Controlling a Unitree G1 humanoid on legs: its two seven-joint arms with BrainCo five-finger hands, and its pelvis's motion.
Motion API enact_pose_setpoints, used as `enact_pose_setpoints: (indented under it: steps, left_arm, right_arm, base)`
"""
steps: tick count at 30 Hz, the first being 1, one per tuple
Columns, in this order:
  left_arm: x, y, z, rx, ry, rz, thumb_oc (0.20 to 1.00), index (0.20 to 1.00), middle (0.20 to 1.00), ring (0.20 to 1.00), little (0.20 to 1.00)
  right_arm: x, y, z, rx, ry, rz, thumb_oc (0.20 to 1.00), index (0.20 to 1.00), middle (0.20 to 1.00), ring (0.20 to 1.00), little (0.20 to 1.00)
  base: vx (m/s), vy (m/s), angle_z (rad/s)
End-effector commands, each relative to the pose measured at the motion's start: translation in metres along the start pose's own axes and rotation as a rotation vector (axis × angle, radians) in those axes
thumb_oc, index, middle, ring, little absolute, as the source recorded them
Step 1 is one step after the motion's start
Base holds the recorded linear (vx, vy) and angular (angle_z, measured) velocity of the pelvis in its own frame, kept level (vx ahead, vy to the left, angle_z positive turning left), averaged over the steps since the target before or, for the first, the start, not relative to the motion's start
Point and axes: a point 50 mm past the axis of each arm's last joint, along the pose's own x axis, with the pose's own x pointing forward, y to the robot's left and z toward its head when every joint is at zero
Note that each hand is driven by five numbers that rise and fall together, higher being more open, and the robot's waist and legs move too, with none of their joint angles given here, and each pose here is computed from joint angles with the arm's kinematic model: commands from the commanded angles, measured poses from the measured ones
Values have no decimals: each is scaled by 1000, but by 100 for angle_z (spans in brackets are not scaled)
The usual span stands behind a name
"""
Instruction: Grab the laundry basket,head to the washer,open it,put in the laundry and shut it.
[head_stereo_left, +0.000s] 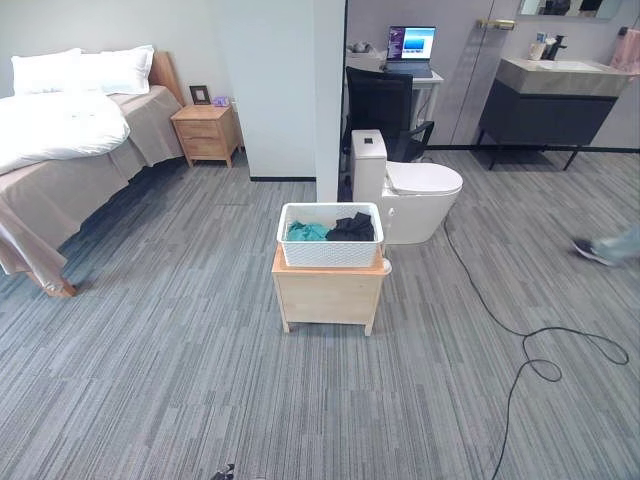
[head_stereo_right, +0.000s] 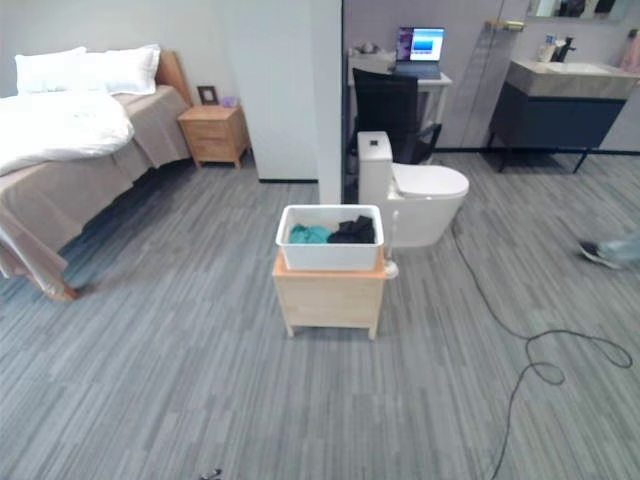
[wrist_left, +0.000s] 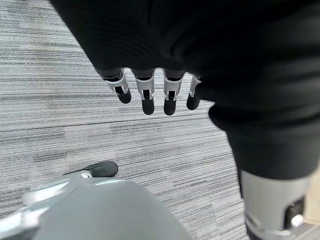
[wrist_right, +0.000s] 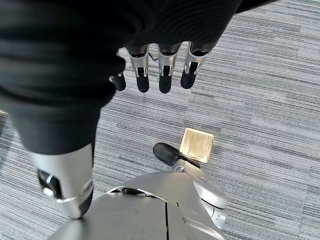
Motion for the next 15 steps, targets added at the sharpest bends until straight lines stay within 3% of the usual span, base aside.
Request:
enact_pose_setpoints:
  steps: [1, 15]
  left_arm:
    - [4, 12, 20, -2, -49, 37, 1000, 1000, 1000, 1000, 1000]
    - [4, 9, 18, -9, -40, 31, 1000, 1000, 1000, 1000, 1000]
  right_arm:
    - [1, 7, 6, 0, 6, 13, 1000, 1000, 1000, 1000, 1000]
    - [1, 7, 4, -1, 9, 11, 1000, 1000, 1000, 1000, 1000]
  base:
    - [0, 0, 0]
    - [0, 0, 0]
